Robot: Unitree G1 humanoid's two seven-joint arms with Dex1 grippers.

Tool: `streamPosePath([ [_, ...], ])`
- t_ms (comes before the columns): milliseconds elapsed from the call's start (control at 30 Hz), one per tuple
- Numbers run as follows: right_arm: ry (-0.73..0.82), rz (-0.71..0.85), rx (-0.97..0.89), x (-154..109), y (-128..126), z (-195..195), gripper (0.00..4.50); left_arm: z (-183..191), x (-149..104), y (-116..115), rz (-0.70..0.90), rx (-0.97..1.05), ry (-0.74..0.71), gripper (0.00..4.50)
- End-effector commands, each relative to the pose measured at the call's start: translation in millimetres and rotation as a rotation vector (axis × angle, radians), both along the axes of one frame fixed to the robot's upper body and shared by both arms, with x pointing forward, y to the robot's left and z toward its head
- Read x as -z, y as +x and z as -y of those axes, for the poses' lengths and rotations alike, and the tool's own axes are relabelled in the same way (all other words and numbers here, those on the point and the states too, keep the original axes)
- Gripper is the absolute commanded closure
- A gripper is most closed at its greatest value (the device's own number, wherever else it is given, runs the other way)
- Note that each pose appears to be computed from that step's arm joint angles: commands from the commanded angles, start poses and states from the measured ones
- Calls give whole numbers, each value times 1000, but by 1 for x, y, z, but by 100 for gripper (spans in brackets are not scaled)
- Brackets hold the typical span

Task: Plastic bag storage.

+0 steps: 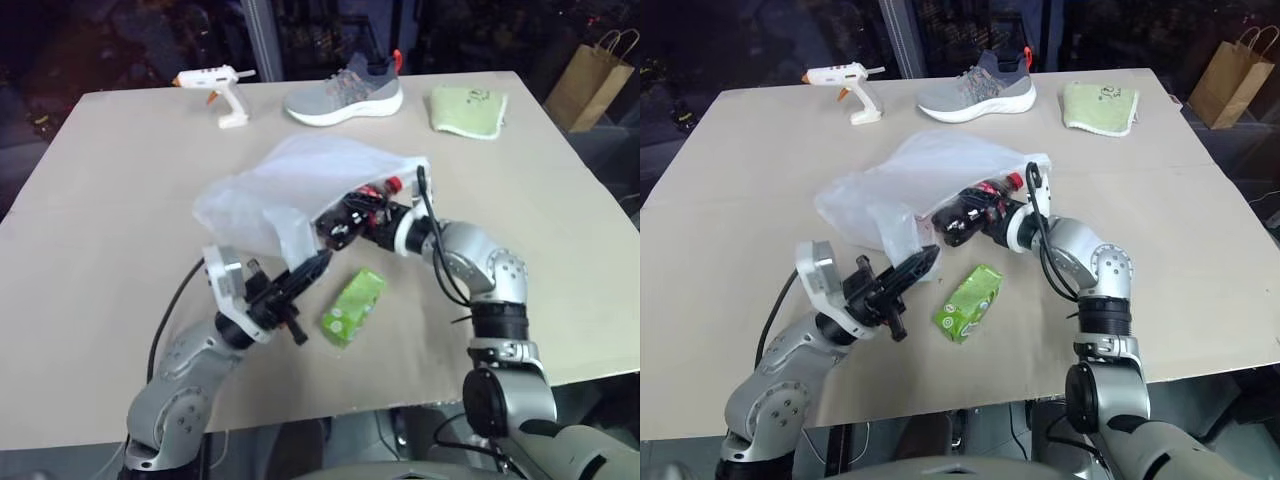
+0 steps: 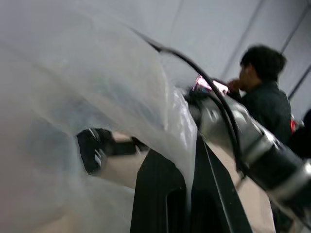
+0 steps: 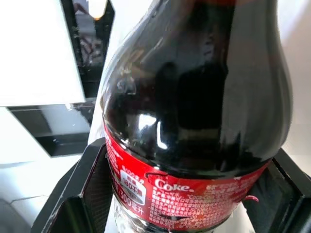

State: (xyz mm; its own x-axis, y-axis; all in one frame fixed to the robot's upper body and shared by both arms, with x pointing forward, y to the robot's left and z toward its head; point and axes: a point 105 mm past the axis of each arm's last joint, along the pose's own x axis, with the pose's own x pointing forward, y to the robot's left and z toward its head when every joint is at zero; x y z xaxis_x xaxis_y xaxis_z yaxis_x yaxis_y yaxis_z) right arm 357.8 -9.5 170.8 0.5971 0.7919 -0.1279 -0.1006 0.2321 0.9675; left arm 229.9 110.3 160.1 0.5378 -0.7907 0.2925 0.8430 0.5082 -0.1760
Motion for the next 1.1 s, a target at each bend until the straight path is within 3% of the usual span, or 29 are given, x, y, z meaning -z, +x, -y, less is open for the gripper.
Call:
streamPosePath([
  [33, 68, 125, -49, -40, 6, -17, 141, 3, 4, -10, 56, 40, 81, 450],
  [233, 90, 220, -115, -63, 12, -29, 141, -1, 12, -9, 68, 38, 118, 450],
  [400, 37, 220, -180, -44, 8, -65, 141, -1, 12, -5, 92, 53, 135, 450],
  [567, -28, 247, -138, -21, 21, -84, 141, 1, 5, -3, 112, 61, 119, 450],
  [633, -44, 262, -119, -15, 27, -87, 37, 1, 4, -3, 113, 62, 117, 450],
  [667, -56, 269, -114, -13, 29, -88, 8, 1, 4, -3, 112, 61, 117, 450],
  [700, -75, 274, -106, -10, 31, -88, 8, 1, 4, -2, 112, 59, 116, 450],
  [933, -140, 333, -74, -15, 43, -56, 8, 1, 3, 0, 116, 39, 103, 450],
  [1100, -389, 520, -74, -9, 40, 6, 8, -5, -3, 4, 125, -2, 68, 450],
])
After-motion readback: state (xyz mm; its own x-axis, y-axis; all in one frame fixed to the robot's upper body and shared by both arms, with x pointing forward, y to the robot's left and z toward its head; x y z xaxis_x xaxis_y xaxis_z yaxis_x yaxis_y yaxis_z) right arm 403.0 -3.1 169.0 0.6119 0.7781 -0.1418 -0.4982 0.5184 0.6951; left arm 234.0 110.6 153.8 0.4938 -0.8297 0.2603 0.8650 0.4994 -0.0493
